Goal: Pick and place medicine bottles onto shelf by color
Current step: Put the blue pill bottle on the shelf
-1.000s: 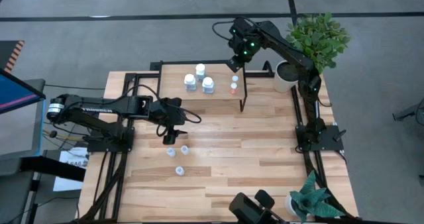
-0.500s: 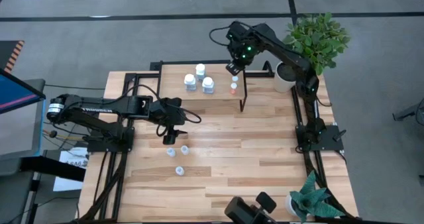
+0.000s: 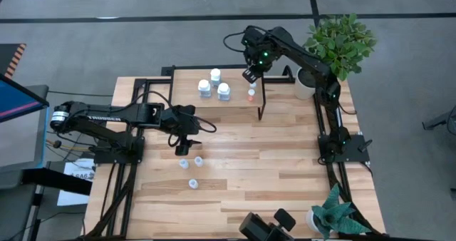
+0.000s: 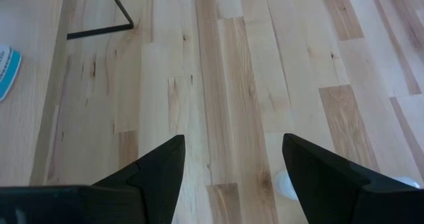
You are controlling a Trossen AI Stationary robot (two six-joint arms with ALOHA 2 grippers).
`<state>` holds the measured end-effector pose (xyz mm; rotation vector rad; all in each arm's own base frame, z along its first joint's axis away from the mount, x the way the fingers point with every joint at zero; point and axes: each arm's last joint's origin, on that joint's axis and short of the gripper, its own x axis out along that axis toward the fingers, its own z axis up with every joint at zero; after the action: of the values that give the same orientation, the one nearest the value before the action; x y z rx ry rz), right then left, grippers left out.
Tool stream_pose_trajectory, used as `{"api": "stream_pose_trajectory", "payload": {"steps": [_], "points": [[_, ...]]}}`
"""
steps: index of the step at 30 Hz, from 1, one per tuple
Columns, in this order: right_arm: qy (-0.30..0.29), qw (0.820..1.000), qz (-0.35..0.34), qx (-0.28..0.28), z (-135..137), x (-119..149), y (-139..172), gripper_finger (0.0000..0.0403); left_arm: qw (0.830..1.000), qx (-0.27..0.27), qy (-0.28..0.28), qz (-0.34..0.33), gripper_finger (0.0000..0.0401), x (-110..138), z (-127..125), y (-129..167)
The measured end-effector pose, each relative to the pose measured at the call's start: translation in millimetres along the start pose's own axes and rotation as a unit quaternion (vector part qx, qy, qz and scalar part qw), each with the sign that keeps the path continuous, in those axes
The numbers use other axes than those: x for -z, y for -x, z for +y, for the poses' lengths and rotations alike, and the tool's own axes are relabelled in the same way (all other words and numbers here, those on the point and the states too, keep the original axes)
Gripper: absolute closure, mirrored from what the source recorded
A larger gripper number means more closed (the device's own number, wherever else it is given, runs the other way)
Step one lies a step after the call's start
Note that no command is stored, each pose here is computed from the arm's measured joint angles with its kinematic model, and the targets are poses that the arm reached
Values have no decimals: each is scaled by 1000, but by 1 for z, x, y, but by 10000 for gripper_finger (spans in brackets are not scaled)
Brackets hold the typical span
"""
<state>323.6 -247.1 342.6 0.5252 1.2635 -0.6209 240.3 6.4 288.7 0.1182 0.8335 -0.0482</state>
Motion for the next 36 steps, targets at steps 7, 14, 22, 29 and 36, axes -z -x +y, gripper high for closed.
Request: {"api": "stream_pose_trajectory", "payload": {"steps": [7, 14, 22, 29, 36], "points": [[3, 1000, -4, -2, 1, -1, 0, 300, 1000, 0, 1, 0, 159, 0, 0, 0], [13, 1000, 13, -1, 4, 2, -6, 300, 1000, 0, -3, 1, 159, 0, 0, 0], [12, 1000, 12, -2, 5, 1, -8, 299, 1000, 0, 0, 1, 159, 0, 0, 0], [15, 1000, 9, -3, 8, 1, -8, 245, 1000, 1, 0, 5, 159, 1, 0, 0], [14, 1000, 7, -3, 7, 1, -8, 193, 1000, 1, 0, 6, 159, 1, 0, 0]]}}
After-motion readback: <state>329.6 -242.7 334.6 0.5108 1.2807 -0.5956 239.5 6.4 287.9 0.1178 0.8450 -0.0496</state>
